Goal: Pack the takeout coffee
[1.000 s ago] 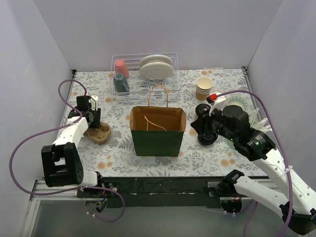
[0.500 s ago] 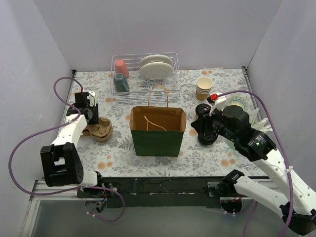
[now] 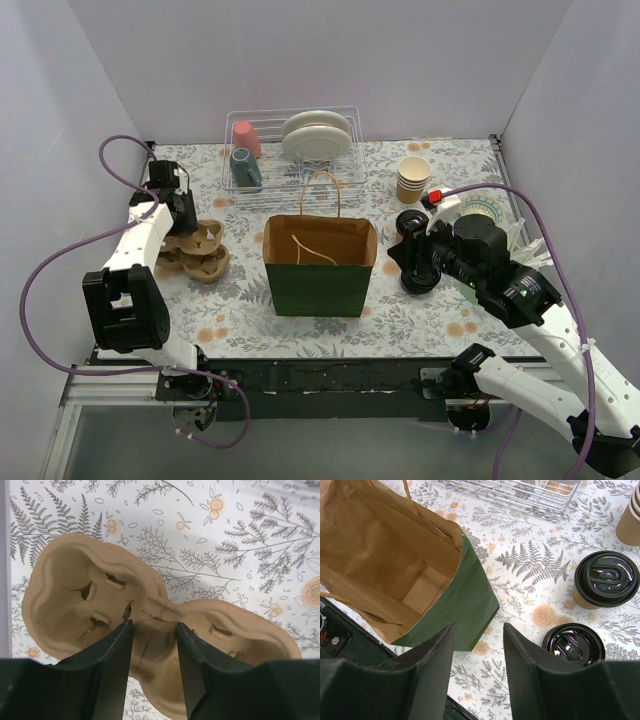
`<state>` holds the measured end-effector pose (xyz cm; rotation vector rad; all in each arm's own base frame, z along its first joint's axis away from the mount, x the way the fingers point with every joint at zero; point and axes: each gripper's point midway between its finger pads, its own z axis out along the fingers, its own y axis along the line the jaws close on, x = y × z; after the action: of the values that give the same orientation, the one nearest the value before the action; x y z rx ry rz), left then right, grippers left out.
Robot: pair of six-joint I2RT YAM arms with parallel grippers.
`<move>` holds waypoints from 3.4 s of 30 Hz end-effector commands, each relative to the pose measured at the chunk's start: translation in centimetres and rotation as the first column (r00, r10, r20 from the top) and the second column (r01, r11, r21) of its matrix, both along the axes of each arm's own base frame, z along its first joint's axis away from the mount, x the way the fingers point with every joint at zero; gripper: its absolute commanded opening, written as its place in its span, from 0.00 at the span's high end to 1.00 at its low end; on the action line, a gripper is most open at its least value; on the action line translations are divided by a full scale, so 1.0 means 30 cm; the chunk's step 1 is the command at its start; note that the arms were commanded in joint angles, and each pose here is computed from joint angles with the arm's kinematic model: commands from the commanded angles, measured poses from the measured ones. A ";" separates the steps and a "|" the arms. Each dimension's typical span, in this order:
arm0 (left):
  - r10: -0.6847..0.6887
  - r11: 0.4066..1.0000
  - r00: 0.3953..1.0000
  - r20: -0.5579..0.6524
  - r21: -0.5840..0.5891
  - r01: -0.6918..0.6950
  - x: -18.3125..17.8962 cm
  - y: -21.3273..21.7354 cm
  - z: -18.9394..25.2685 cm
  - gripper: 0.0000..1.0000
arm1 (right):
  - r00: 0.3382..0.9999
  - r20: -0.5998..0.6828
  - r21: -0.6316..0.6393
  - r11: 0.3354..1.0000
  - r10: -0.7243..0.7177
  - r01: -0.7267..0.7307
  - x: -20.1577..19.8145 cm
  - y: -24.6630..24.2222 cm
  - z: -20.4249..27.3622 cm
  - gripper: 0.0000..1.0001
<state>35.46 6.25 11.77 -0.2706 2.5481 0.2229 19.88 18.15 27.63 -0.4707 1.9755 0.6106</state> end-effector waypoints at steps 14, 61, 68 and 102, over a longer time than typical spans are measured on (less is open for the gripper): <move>0.044 0.959 0.970 0.241 -0.283 0.027 0.035 -0.201 0.447 0.71 | 1.000 0.017 0.092 0.995 -0.026 0.024 0.016 0.024 0.132 0.50; 0.002 0.325 0.874 0.485 -0.827 0.458 -0.499 -0.823 1.044 0.76 | 0.955 0.196 0.149 0.956 0.223 -0.254 -0.069 0.114 0.376 0.47; 0.006 0.277 0.897 0.442 -0.863 0.423 -0.439 -0.861 1.050 0.78 | 0.976 0.202 0.201 0.972 0.077 -0.118 -0.010 0.075 0.460 0.48; 0.056 0.430 0.998 0.026 -0.903 -0.001 -0.407 -0.919 0.836 0.82 | 0.968 -0.019 0.211 0.947 0.251 -0.241 0.006 0.245 0.456 0.49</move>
<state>23.33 -20.71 37.49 -0.7223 2.3104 -1.2911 19.95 25.60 38.97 -0.6130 1.9368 0.9728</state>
